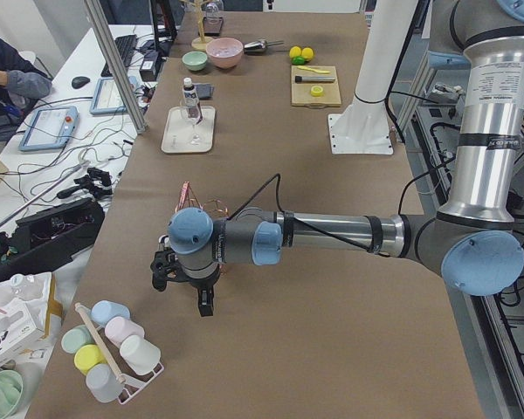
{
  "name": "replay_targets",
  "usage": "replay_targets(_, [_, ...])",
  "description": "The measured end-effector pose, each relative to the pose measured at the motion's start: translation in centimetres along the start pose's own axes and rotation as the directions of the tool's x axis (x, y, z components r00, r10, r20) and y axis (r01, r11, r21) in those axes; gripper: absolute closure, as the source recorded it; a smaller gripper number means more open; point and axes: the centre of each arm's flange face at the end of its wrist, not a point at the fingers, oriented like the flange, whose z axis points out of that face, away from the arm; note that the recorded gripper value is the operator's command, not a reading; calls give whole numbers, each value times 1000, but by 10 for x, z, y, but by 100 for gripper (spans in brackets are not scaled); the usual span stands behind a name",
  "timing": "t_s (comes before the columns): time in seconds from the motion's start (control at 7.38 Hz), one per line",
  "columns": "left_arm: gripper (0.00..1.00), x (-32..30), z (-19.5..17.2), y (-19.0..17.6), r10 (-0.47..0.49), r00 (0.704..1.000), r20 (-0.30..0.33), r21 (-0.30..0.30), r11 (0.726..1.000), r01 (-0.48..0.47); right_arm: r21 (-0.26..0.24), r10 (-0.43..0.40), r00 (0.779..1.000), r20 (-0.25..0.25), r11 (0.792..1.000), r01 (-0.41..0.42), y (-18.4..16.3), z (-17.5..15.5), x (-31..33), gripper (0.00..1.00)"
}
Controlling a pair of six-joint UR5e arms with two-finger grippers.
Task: Take tea from basket to plate
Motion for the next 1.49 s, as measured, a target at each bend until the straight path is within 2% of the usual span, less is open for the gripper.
replay_targets(0.41, [2, 1, 2, 1, -11, 1000, 0, -3, 1000, 11, 9, -6, 1000, -27, 1000, 6, -2, -4, -1, 0])
replay_targets(1.49, [2, -6, 9, 1, -19, 1000, 3, -14, 1000, 19, 15, -4, 999, -44, 1000, 5, -1, -7, -1, 0])
